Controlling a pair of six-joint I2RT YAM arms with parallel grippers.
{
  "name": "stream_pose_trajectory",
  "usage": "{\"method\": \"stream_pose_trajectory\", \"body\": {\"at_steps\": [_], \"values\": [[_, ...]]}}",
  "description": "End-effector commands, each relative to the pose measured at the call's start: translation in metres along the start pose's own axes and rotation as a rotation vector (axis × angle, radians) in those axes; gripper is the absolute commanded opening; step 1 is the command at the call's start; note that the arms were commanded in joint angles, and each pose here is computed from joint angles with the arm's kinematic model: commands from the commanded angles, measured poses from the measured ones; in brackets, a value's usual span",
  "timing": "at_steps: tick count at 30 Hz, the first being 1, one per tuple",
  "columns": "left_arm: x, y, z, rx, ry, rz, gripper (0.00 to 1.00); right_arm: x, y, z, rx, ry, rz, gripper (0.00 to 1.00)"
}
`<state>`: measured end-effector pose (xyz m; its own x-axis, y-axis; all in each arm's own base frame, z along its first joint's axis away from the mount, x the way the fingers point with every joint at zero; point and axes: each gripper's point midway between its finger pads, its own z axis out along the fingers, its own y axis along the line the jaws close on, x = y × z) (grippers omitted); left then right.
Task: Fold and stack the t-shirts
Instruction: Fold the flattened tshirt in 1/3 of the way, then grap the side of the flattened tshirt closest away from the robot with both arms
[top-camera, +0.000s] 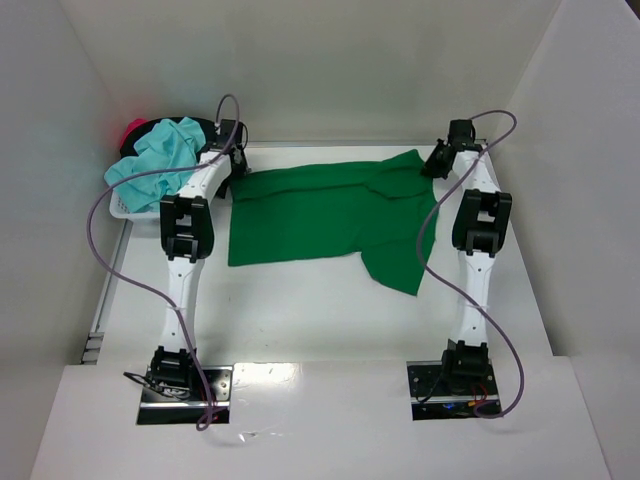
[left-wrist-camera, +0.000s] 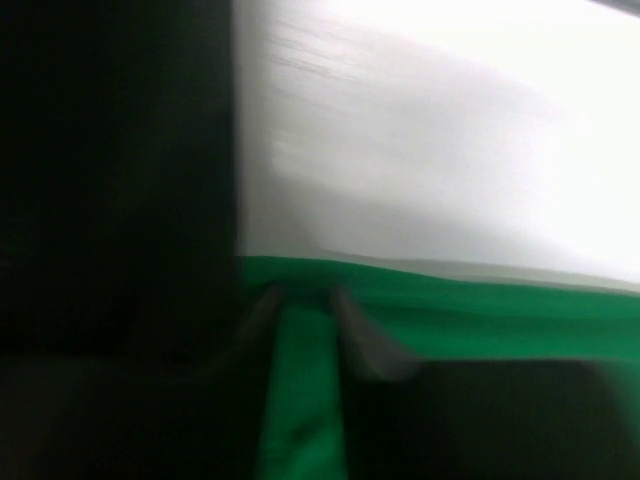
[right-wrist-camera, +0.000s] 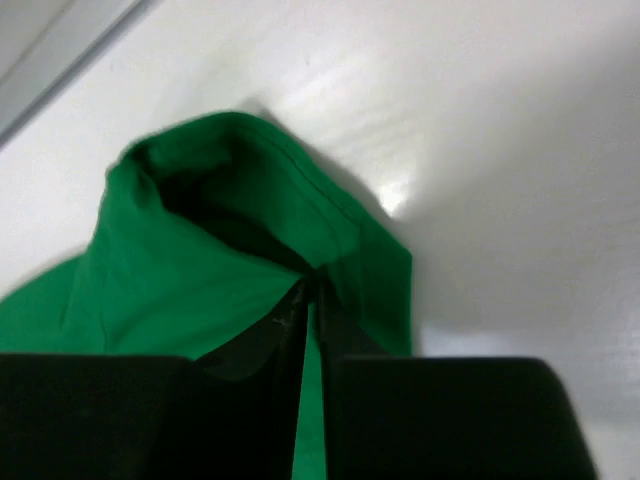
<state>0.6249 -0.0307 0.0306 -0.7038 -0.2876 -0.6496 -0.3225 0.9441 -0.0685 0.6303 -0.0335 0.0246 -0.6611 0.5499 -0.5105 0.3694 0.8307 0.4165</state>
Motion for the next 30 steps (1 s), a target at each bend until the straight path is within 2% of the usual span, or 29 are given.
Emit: {"method": "stream_pose_trajectory", "body": {"at_steps": [1, 2, 4, 5, 6, 9, 10, 11, 13, 14, 16, 17, 18, 19, 20, 23, 26, 27, 30], "values": [[-0.045, 0.005, -0.031, 0.061, -0.076, 0.017, 0.42, -0.005, 0.025, -0.034, -0.098, -0.003, -0.063, 0.15], [-0.059, -0.001, -0.039, 0.089, -0.108, 0.025, 0.49, -0.009, 0.034, -0.054, -0.127, -0.021, -0.083, 0.22], [-0.072, -0.015, -0.052, 0.113, -0.146, 0.061, 0.64, -0.019, 0.052, -0.076, -0.172, -0.071, -0.106, 0.28], [-0.077, -0.019, -0.060, 0.110, -0.162, 0.089, 0.68, -0.027, 0.061, -0.102, -0.190, -0.108, -0.115, 0.38], [-0.093, -0.033, -0.076, 0.135, -0.208, 0.090, 0.76, -0.036, 0.066, -0.115, -0.195, -0.152, -0.123, 0.44], [-0.113, -0.048, -0.113, 0.181, -0.264, 0.102, 0.88, -0.044, 0.074, -0.158, -0.154, -0.231, -0.144, 0.63], [-0.113, -0.048, -0.119, 0.189, -0.259, 0.104, 0.92, -0.045, 0.072, -0.166, -0.139, -0.245, -0.151, 0.66], [-0.117, -0.055, -0.138, 0.205, -0.274, 0.109, 0.93, -0.032, 0.069, -0.165, -0.125, -0.223, -0.153, 0.68], [-0.116, -0.058, -0.153, 0.212, -0.278, 0.135, 0.96, -0.029, 0.072, -0.189, -0.138, -0.245, -0.148, 0.75], [-0.120, -0.063, -0.175, 0.230, -0.298, 0.139, 0.99, -0.008, 0.059, -0.184, -0.114, -0.198, -0.140, 0.76], [-0.095, -0.068, -0.177, 0.241, -0.245, 0.175, 0.99, -0.001, 0.061, -0.206, -0.132, -0.226, -0.118, 0.80], [-0.102, -0.065, -0.204, 0.261, -0.278, 0.169, 0.99, 0.020, 0.046, -0.199, -0.107, -0.198, -0.111, 0.81], [-0.089, -0.074, -0.213, 0.279, -0.271, 0.187, 0.99, 0.027, 0.043, -0.204, -0.108, -0.196, -0.097, 0.82], [-0.058, -0.064, -0.196, 0.261, -0.216, 0.200, 0.99, 0.027, 0.044, -0.221, -0.114, -0.228, -0.091, 0.99], [-0.059, -0.067, -0.227, 0.299, -0.253, 0.189, 0.99, 0.046, 0.031, -0.217, -0.090, -0.202, -0.085, 0.99], [-0.014, -0.052, -0.241, 0.316, -0.190, 0.156, 0.99, 0.067, 0.016, -0.228, -0.059, -0.202, -0.060, 0.99], [0.013, -0.041, -0.257, 0.336, -0.143, 0.087, 0.99, 0.086, 0.001, -0.229, -0.018, -0.170, -0.044, 0.99], [0.042, -0.031, -0.247, 0.312, -0.081, 0.086, 0.99, 0.094, -0.003, -0.227, -0.008, -0.148, -0.022, 0.99], [0.070, -0.017, -0.251, 0.295, -0.032, 0.035, 0.99, 0.117, -0.017, -0.220, 0.036, -0.087, 0.026, 0.99]]}}
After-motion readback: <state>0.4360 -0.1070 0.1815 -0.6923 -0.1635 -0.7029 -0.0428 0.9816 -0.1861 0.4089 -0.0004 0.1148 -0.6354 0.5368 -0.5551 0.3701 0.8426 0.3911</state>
